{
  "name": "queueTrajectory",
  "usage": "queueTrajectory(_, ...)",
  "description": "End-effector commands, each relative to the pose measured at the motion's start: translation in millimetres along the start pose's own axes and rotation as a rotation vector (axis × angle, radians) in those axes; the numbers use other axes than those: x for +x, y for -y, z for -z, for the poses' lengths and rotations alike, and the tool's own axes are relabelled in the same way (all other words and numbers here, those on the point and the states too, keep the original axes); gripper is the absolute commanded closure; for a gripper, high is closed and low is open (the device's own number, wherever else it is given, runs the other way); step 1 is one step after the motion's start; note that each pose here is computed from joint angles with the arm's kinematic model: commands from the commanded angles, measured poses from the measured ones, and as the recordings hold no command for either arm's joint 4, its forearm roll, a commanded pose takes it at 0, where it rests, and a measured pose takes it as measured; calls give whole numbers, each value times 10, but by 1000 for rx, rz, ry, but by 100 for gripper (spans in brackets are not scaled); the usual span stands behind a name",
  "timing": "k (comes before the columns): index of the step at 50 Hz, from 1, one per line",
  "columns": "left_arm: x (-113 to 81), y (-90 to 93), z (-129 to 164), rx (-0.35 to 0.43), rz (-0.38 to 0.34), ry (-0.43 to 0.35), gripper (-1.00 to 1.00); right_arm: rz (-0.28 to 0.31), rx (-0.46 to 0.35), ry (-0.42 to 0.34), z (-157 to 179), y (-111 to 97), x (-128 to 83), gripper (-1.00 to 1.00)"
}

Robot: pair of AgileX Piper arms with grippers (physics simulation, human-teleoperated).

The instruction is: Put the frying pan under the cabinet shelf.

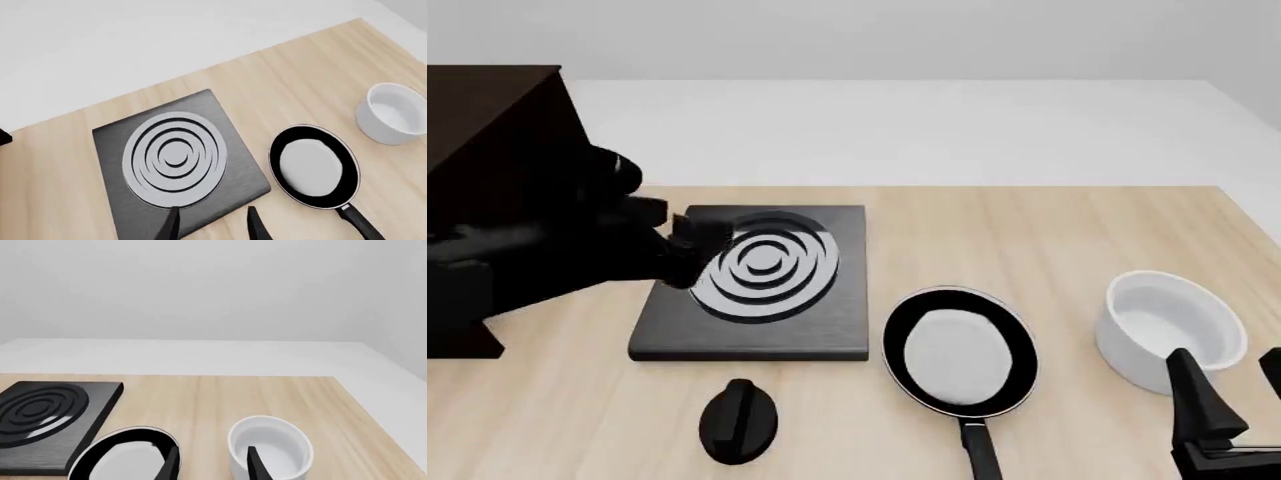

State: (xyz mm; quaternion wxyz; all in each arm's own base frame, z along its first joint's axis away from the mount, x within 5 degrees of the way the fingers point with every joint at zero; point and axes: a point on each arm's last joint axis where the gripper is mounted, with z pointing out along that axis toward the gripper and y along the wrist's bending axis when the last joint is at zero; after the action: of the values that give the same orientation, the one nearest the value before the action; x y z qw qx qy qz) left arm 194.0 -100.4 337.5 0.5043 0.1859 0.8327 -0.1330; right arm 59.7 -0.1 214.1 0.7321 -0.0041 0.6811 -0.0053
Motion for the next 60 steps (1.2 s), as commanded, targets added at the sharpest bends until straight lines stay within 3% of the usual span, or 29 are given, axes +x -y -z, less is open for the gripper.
queueTrajectory(1, -68, 231, -483, 63, 56, -128, -100, 0, 0, 0, -2, 0, 0, -100)
queueTrajectory(4, -93, 290, -543, 79, 53, -129, -100, 0, 0, 0, -1, 0, 1, -100)
queueTrajectory(8, -70, 471, -703, 118, 102, -164, -100, 0, 0, 0, -7, 0, 2, -100)
queueTrajectory(9, -104, 414, -716, 105, 79, -148, -100, 0, 0, 0, -9, 0, 2, -100)
queueTrajectory(11, -89, 534, -767, 138, 45, -158, -100, 0, 1, 0, -11, 0, 2, -100)
queueTrajectory(12, -103, 479, -799, 123, 29, -150, -100, 0, 1, 0, -9, 0, 1, -100)
queueTrajectory(19, 27, 651, -1065, 153, 34, -199, -100, 0, 1, 0, -8, 0, 2, -100)
queueTrajectory(30, 109, 827, -1197, 189, 34, -210, -100, 0, 1, 0, -8, 1, 2, -100)
queueTrajectory(37, 318, 1084, -1181, 245, 62, -257, -100, 0, 1, 0, -8, 1, 3, -100)
queueTrajectory(48, 450, 1370, -947, 326, 94, -285, -100, 0, 1, 0, -8, 0, 2, -100)
queueTrajectory(60, 566, 1554, -919, 374, 110, -294, -100, 0, 1, 0, -8, 1, 3, -100)
